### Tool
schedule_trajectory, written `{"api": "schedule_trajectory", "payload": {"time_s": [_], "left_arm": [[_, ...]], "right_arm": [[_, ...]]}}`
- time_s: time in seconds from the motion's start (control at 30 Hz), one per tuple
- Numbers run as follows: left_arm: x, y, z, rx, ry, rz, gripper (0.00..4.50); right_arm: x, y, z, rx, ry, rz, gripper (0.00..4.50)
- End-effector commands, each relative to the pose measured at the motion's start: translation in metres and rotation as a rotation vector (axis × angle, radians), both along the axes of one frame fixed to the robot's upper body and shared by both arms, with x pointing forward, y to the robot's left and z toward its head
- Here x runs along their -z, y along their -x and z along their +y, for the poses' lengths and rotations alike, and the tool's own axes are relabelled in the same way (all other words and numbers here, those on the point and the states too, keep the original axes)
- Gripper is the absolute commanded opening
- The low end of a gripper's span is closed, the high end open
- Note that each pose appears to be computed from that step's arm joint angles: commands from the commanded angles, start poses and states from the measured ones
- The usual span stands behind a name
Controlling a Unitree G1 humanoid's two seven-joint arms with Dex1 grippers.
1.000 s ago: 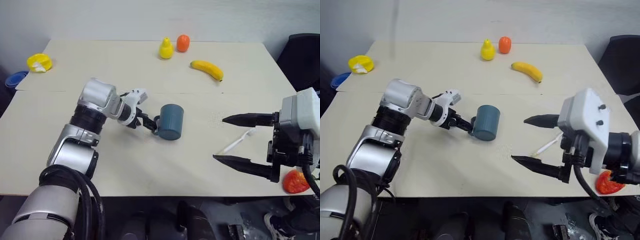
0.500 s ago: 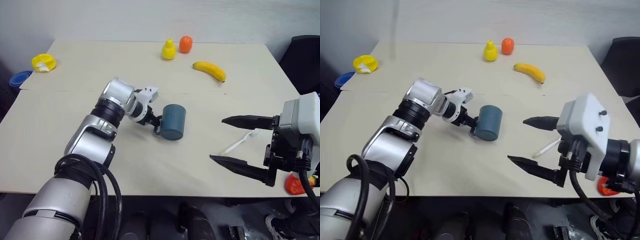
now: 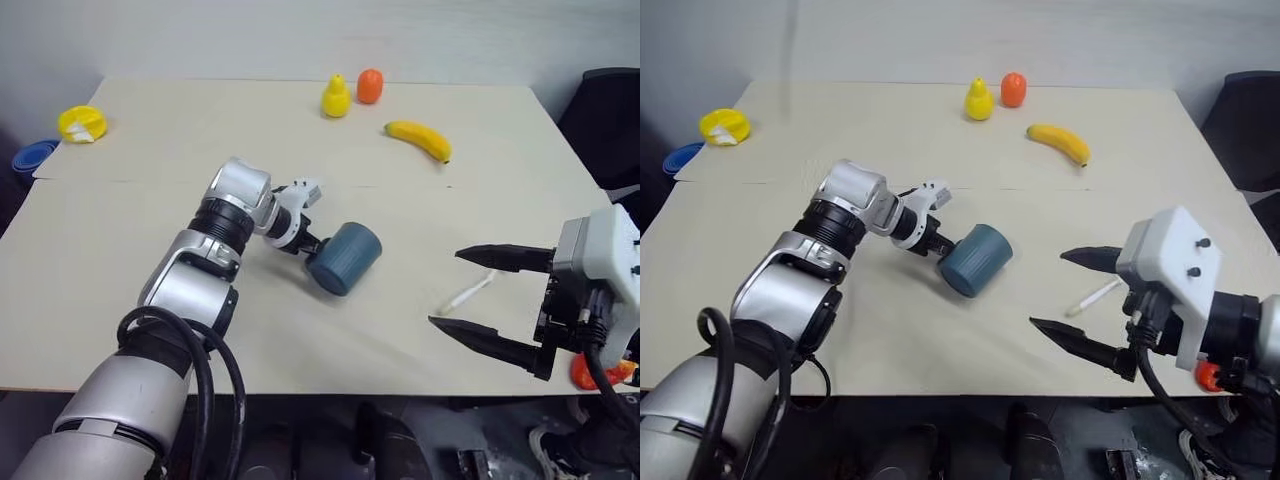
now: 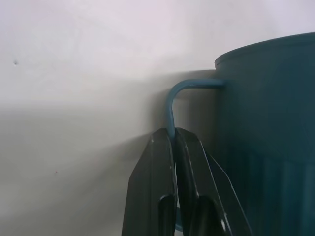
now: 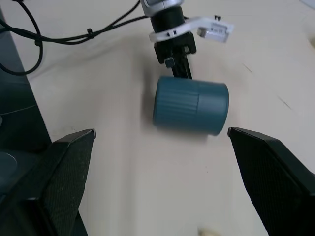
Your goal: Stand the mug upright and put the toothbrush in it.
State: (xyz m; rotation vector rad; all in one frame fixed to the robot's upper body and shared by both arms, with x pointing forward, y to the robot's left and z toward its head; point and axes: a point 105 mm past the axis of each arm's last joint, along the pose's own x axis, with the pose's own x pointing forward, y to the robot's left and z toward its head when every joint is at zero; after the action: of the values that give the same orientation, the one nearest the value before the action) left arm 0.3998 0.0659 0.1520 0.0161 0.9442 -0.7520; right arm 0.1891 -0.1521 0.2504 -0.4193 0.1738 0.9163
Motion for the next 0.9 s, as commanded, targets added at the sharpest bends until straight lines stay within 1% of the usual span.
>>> {"api": "schedule_trajectory", "payload": {"time_s": [0.03,0.07,0.1,0.13,0.2,0.23,0.27,0.3,0.4,0.47,0.57,0.67,0.73,0.8,0.83,0.9], "left_arm": [[-0.040,-0.022,0.009,0.000,0.104,-0.304,0.03],[-0.060,-0.029,0.009,-0.001,0.167,-0.469,0.03],[-0.082,-0.030,0.009,0.007,0.233,-0.654,0.03],[-0.098,-0.027,0.011,-0.015,0.292,-0.784,0.03],[-0.105,-0.018,0.015,-0.055,0.349,-0.949,0.03],[-0.104,-0.012,0.015,-0.051,0.349,-1.019,0.03],[-0.101,-0.004,0.013,-0.017,0.314,-1.118,0.03],[-0.096,0.003,0.011,-0.007,0.300,-1.175,0.03],[-0.073,0.013,0.002,-0.071,0.296,-1.215,0.03],[-0.062,0.019,-0.003,-0.087,0.278,-1.276,0.03],[-0.037,0.015,-0.001,-0.155,0.250,-1.244,0.03],[-0.025,0.015,-0.001,-0.156,0.248,-1.214,0.03],[-0.023,0.017,0.000,-0.154,0.259,-1.204,0.55],[-0.023,0.025,0.002,-0.122,0.270,-1.211,1.00],[-0.023,0.028,0.004,-0.111,0.270,-1.209,1.39],[-0.022,0.033,0.009,-0.103,0.258,-1.209,2.03]], "right_arm": [[-0.007,-0.004,-0.015,0.084,-0.006,-0.054,4.50],[-0.007,-0.005,-0.019,0.112,-0.019,-0.055,4.50],[-0.007,-0.007,-0.024,0.142,-0.030,-0.058,4.50],[-0.007,-0.008,-0.029,0.167,-0.040,-0.061,4.50],[-0.005,-0.011,-0.034,0.201,-0.048,-0.063,4.50],[-0.004,-0.012,-0.036,0.210,-0.050,-0.063,4.50],[-0.004,-0.013,-0.036,0.213,-0.050,-0.063,4.50],[-0.004,-0.014,-0.037,0.215,-0.053,-0.065,4.50],[-0.006,-0.018,-0.039,0.218,-0.062,-0.069,4.50],[-0.007,-0.021,-0.040,0.223,-0.065,-0.069,4.50],[-0.007,-0.022,-0.042,0.226,-0.068,-0.059,4.50],[-0.005,-0.021,-0.043,0.227,-0.063,-0.045,4.50],[-0.005,-0.021,-0.044,0.228,-0.070,-0.038,4.50],[-0.002,-0.020,-0.044,0.231,-0.088,-0.027,4.50],[0.000,-0.021,-0.043,0.233,-0.093,-0.023,4.50],[0.003,-0.023,-0.042,0.233,-0.105,-0.019,4.50]]}}
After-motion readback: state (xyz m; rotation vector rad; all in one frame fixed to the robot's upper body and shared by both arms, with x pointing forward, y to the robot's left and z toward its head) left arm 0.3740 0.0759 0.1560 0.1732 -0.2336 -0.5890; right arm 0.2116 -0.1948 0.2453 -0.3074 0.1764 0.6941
